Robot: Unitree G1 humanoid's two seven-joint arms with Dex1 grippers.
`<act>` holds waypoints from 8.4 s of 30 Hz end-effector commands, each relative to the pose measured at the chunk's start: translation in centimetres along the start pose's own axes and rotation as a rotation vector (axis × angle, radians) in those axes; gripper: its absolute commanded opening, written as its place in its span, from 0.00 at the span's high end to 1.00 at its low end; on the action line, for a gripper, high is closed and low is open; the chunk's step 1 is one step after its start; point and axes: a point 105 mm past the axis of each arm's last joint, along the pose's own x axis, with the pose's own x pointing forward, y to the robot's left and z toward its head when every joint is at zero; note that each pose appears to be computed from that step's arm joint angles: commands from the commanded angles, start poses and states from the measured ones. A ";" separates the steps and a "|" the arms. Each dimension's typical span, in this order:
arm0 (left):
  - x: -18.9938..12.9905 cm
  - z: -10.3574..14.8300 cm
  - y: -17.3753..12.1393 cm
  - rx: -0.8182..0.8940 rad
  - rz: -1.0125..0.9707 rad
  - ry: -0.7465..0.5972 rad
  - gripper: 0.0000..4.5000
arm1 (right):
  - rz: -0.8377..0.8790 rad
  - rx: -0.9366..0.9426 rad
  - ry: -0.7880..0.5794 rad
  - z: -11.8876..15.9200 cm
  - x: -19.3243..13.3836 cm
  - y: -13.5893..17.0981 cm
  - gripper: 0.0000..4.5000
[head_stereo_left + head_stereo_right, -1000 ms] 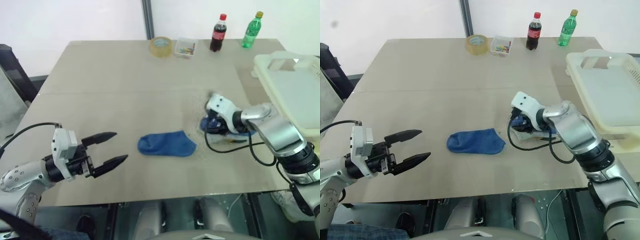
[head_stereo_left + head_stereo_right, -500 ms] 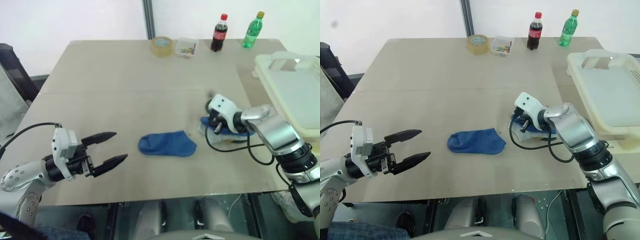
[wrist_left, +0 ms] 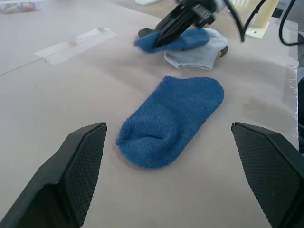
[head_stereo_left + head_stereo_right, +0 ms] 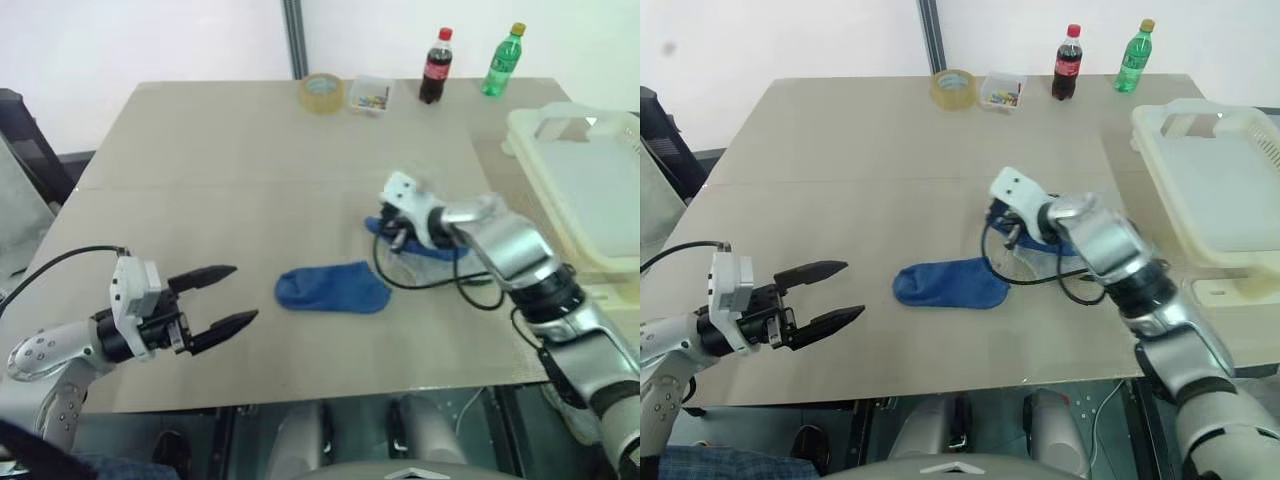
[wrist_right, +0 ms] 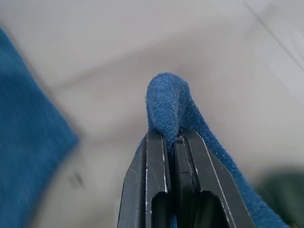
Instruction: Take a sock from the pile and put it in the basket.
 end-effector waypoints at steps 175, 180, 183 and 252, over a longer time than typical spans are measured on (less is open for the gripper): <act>11.0 -0.9 1.7 -0.882 -0.135 0.051 0.01 | -0.091 -0.184 -0.147 -7.2 1.6 7.4 0.51; 10.9 0.1 1.8 -0.991 -0.212 0.020 0.01 | -0.082 -0.218 -0.151 -7.0 1.7 7.4 0.51; 10.8 0.5 2.0 -1.015 -0.223 -0.010 0.01 | -0.086 -0.219 -0.154 -6.8 1.7 7.4 0.51; 12.1 -2.6 0.3 -1.089 -0.147 0.063 0.01 | -0.055 -0.026 -0.103 -5.7 -2.9 5.8 0.51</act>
